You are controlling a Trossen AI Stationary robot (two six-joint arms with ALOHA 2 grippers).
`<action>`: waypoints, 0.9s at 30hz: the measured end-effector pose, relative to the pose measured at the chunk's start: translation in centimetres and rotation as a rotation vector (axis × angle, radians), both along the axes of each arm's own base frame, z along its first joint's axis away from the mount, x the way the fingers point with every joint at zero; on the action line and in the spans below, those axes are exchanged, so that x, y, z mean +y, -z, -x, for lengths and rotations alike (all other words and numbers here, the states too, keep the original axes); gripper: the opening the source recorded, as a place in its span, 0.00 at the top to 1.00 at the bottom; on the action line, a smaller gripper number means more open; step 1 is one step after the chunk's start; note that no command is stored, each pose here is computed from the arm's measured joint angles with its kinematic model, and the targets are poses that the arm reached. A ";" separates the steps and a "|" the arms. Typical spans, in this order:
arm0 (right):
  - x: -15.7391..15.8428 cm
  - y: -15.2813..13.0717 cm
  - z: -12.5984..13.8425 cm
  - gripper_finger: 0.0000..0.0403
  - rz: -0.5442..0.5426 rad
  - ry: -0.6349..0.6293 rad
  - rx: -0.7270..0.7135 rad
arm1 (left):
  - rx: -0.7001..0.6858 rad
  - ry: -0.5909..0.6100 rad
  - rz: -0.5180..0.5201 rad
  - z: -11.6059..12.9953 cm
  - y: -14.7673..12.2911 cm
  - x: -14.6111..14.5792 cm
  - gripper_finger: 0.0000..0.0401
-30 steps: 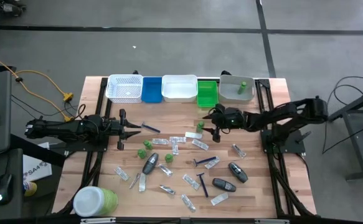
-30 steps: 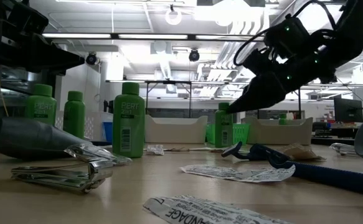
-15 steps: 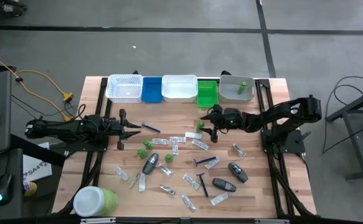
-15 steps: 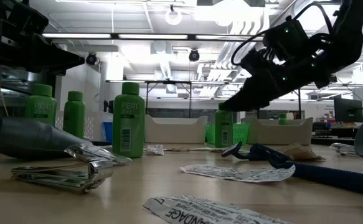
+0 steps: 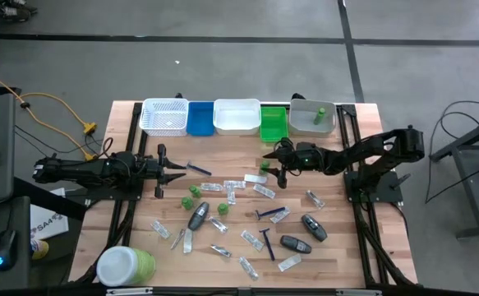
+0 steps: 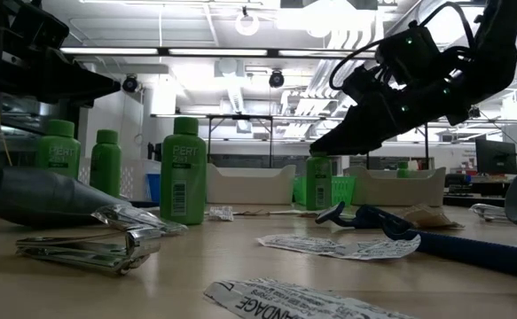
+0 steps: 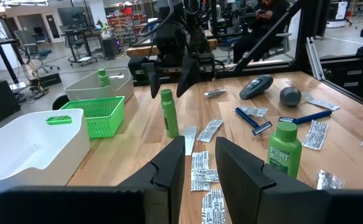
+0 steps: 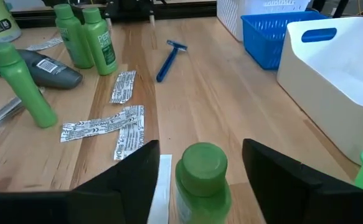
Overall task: Pick & Place Travel size toiletries
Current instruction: Put the shampoo into the gray bin
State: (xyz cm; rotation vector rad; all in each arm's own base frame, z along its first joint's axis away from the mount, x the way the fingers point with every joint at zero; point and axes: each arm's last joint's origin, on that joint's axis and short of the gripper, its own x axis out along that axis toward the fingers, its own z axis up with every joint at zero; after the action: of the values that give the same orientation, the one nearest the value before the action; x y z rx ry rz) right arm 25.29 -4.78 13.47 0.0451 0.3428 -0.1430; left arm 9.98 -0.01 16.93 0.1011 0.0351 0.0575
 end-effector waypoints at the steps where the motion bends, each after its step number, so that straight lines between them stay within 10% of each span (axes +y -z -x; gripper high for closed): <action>1: 0.0 0.1 0.0 0.49 -0.001 0.000 0.006 | 0.000 0.000 0.000 0.0 0.0 0.0 0.77; 27: 0.1 0.2 0.0 0.77 -0.010 -0.010 0.018 | 0.000 0.000 0.000 0.0 0.0 0.0 0.77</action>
State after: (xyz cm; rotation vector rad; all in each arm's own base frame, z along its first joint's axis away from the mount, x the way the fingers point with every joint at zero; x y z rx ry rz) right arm 25.25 -4.65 13.29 0.0522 0.3619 -0.1323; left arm 9.98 -0.02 16.95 0.1011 0.0348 0.0574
